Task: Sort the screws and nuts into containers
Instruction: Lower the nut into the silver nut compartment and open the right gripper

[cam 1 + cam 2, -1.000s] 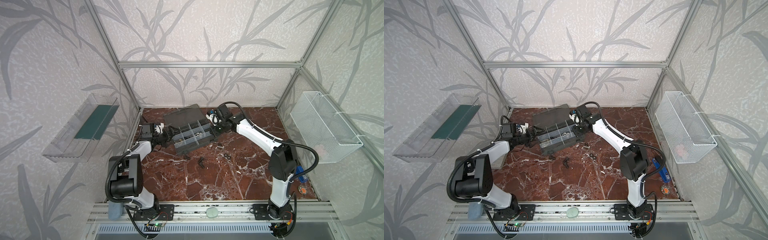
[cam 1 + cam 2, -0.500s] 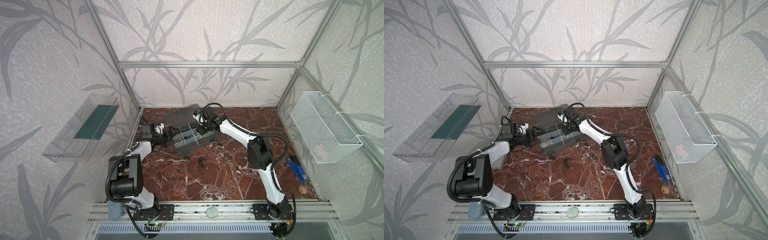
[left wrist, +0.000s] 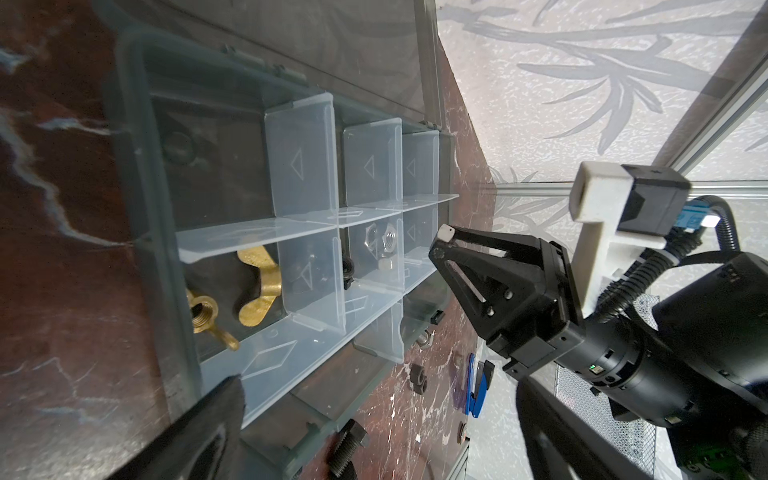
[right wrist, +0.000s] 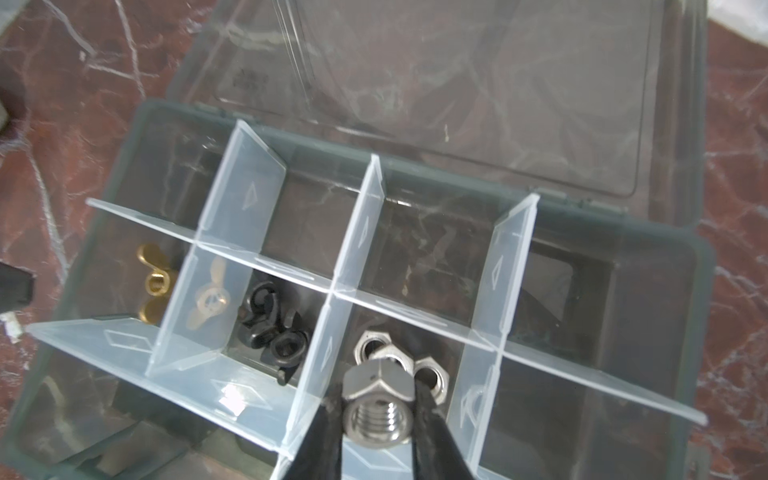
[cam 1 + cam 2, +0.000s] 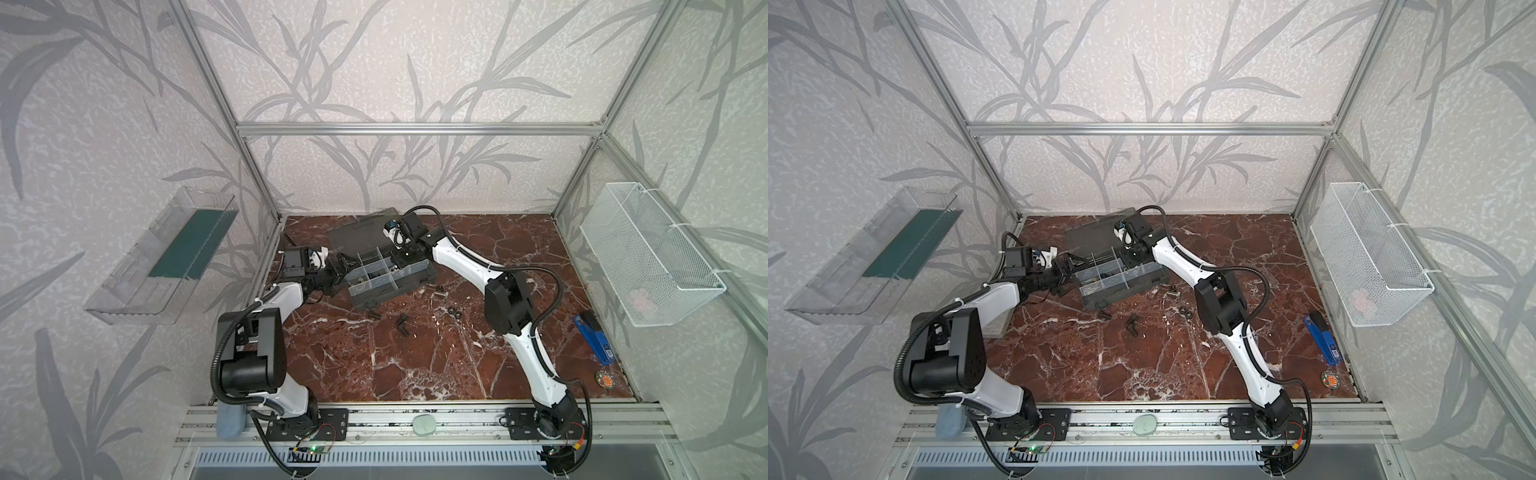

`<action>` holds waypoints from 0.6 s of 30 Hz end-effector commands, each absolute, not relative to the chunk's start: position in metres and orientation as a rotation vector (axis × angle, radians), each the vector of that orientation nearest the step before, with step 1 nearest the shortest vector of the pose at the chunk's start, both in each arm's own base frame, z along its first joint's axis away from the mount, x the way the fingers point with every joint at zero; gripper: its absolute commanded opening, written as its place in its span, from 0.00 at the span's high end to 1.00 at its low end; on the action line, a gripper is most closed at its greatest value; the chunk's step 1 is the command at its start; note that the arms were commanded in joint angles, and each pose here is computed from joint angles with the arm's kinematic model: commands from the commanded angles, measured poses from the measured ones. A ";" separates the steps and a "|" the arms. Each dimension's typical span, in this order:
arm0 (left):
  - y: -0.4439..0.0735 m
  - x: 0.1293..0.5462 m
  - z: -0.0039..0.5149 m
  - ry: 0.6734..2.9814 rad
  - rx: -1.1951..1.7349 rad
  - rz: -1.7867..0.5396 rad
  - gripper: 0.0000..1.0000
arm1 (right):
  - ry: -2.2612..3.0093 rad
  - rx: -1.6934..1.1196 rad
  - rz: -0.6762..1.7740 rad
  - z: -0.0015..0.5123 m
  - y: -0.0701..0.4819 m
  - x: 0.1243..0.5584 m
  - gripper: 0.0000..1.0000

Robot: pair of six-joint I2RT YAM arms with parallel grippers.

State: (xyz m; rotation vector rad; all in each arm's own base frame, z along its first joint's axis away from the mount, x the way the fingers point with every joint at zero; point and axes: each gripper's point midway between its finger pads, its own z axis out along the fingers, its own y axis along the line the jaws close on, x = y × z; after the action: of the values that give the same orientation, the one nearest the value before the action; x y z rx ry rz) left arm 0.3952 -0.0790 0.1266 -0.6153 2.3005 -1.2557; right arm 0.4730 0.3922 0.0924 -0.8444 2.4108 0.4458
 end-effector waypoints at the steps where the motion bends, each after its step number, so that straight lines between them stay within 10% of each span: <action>1: -0.078 0.393 0.132 2.291 -0.599 -1.258 0.01 | 2.443 -0.840 0.410 0.084 0.387 0.475 0.98; 18: -0.077 0.393 0.130 2.296 -0.610 -1.247 0.00 | 2.466 -0.850 0.329 0.075 0.378 0.476 0.81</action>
State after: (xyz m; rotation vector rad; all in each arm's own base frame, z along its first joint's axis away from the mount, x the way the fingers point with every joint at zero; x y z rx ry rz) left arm 0.3952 -0.0788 0.1264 -0.6164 2.3011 -1.2538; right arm 0.4712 0.3794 0.0729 -0.8517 2.4697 0.3541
